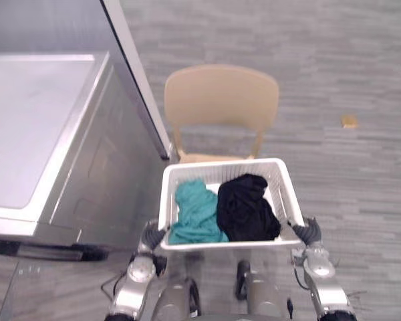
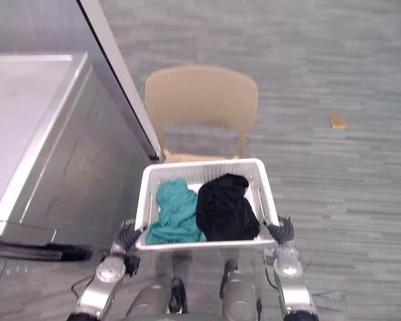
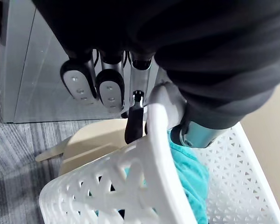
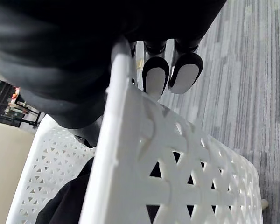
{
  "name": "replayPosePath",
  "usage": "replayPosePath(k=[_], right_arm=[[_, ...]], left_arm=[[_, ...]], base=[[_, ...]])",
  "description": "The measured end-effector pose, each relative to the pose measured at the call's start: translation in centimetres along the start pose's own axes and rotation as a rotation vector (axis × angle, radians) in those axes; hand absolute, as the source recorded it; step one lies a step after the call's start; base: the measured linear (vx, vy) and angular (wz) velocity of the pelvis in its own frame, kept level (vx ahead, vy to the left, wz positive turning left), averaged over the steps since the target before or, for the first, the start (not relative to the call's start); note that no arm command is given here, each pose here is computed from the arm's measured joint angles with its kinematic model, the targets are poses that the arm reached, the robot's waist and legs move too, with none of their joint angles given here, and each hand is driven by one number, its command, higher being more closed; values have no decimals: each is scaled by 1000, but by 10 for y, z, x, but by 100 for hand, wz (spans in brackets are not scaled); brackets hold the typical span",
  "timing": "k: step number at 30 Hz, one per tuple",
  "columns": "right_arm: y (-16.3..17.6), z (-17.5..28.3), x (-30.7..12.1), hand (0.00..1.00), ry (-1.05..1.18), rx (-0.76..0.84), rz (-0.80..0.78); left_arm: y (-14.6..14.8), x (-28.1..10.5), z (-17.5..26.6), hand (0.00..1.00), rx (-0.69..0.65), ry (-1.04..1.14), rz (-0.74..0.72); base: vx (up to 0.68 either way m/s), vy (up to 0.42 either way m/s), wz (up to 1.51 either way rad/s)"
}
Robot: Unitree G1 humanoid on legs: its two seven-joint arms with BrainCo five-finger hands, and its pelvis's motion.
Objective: Pick up the laundry basket with both hands and put the clothes into the washing machine.
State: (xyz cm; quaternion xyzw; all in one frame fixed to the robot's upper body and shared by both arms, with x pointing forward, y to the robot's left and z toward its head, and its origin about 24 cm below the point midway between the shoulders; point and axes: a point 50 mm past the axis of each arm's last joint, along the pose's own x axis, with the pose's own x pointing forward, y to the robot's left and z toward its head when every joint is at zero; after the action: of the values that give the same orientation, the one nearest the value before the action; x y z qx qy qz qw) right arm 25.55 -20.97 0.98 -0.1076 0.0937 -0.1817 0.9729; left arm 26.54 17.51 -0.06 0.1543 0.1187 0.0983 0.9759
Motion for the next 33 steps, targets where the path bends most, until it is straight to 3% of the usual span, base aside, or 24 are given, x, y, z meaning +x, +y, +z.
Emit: replayPosePath(k=[5, 6, 19, 33], right_arm=[[13, 32, 14, 100, -92, 57, -10], [17, 36, 15, 0, -105, 62, -8], [34, 69, 18, 0, -214, 179, 5], [23, 71, -4, 0, -274, 235, -24]], left_arm=[[9, 16, 23, 100, -28, -59, 96], [10, 20, 24, 0, -34, -51, 112], [21, 47, 77, 0, -113, -180, 209], [26, 27, 83, 0, -256, -279, 262]], base=[[-136, 20, 8], [-143, -8, -5], [-119, -35, -5], [28, -7, -2]])
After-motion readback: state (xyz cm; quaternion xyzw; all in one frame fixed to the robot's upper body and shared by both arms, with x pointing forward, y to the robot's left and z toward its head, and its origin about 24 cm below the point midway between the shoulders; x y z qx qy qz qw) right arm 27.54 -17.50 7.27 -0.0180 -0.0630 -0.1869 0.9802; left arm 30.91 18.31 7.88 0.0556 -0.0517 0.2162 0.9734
